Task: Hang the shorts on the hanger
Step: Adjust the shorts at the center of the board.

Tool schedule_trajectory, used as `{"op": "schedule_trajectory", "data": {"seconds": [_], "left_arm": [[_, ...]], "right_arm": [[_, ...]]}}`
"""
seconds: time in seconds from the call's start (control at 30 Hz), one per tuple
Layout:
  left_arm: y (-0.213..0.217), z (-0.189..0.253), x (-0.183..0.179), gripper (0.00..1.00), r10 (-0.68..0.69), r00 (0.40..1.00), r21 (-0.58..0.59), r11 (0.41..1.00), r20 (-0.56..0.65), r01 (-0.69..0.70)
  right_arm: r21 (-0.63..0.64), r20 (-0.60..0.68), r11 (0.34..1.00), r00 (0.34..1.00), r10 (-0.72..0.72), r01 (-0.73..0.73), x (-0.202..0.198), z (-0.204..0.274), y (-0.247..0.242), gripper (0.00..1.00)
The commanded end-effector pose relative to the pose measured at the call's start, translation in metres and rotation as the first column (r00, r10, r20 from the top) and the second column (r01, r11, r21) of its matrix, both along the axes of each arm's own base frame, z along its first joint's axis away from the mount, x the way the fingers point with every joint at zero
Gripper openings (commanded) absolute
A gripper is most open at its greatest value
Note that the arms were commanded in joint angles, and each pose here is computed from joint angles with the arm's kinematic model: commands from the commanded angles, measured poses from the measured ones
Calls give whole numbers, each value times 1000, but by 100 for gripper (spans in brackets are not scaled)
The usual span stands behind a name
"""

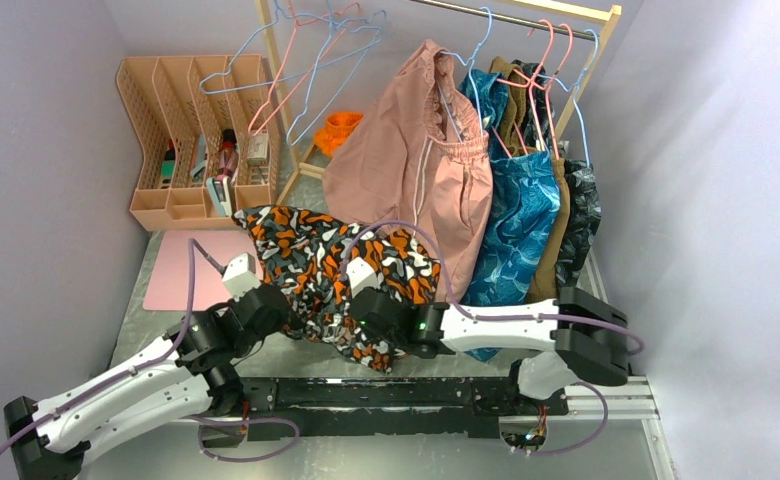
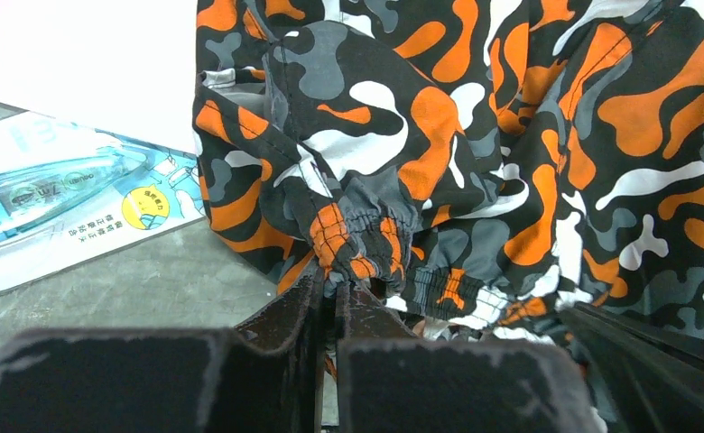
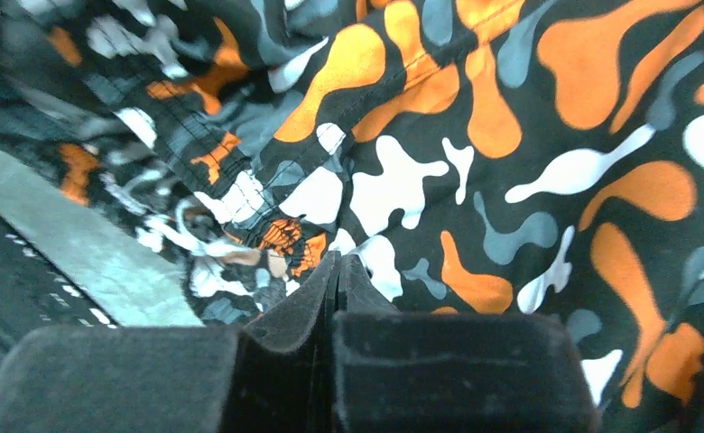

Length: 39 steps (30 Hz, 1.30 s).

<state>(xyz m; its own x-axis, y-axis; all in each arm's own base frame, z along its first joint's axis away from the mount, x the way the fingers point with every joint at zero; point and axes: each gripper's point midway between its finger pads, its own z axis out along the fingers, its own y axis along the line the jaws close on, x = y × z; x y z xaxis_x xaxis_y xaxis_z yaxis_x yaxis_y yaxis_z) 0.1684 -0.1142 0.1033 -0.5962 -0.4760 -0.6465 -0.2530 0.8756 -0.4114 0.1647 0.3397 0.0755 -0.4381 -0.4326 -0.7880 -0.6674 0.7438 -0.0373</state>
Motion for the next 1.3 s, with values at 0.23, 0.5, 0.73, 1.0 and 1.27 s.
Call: {"op": "schedule_trajectory", "data": {"seconds": [0.23, 0.5, 0.73, 1.0, 1.27], "left_arm": [[-9, -4, 7, 7, -14, 1000, -7, 1000, 11, 14], [-16, 28, 25, 7, -22, 996, 33, 999, 86, 19], [-21, 41, 41, 7, -49, 995, 135, 990, 91, 36], [-20, 21, 35, 7, -67, 996, 128, 990, 59, 59], [-20, 35, 40, 7, -62, 994, 123, 991, 88, 51]], "right_arm": [[213, -20, 939, 962, -271, 269, 68, 63, -41, 0], [135, -98, 895, 905, -414, 425, 110, 61, -44, 0], [135, -176, 914, 918, -357, 381, 97, 34, -48, 0], [162, -40, 986, 999, -30, 36, 9, 69, -29, 43], [59, -120, 983, 976, 182, -176, -90, 49, -31, 48]]}}
